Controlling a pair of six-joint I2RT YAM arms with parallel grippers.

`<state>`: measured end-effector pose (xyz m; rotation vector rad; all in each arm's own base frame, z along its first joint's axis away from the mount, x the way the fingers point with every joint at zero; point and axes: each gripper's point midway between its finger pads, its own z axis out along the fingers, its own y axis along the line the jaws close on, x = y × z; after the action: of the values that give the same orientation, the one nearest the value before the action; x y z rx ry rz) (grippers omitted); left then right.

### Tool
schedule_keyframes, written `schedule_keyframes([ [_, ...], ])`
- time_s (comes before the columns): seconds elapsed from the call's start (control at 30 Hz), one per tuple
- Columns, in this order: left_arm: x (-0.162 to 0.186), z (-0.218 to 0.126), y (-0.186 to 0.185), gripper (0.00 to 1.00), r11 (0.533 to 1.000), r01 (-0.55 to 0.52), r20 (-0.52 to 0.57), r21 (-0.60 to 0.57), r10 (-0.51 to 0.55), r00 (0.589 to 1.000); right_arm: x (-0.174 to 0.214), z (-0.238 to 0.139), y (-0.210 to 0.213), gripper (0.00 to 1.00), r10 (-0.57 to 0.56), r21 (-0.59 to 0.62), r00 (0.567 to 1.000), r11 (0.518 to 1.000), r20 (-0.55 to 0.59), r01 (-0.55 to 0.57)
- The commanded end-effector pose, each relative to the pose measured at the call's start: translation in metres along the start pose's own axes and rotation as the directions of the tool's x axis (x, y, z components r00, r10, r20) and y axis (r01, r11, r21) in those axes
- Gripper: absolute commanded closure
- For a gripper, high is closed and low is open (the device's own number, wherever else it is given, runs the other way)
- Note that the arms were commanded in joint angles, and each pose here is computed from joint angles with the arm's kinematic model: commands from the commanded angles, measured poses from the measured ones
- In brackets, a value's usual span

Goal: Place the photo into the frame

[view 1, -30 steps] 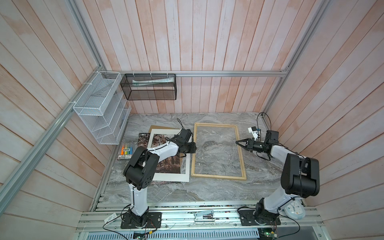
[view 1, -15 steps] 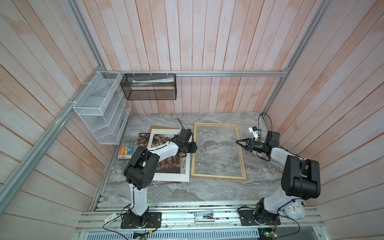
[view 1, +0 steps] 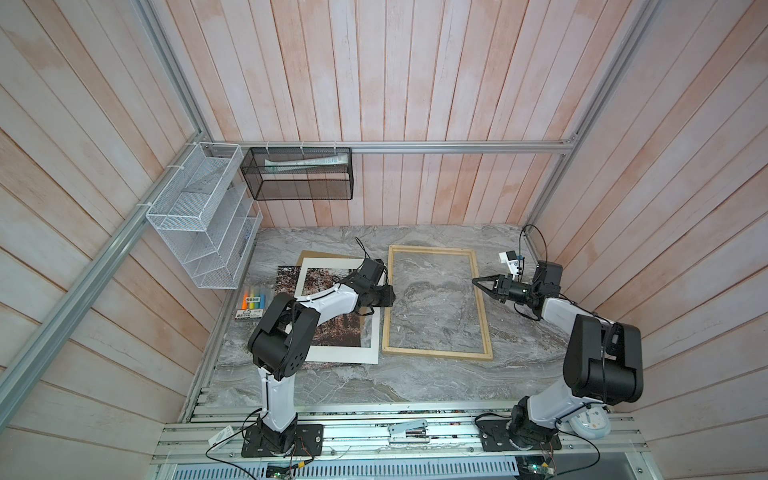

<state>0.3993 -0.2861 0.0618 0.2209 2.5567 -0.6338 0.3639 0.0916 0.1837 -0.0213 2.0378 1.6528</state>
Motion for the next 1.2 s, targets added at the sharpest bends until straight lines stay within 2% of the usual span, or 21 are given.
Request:
schedule_keyframes([
  [0.0,0.006,0.004,0.001,0.53,1.000,0.003,-0.010,0.004,-0.003,1.000,0.000,-0.001,0.018,1.00,-0.058,-0.055,0.998,0.997,-0.014,0.058],
  [1.17,0.013,0.002,0.003,0.53,1.000,0.005,-0.015,-0.004,-0.005,1.000,0.019,0.009,0.004,1.00,-0.024,-0.056,0.999,0.998,-0.036,0.022],
])
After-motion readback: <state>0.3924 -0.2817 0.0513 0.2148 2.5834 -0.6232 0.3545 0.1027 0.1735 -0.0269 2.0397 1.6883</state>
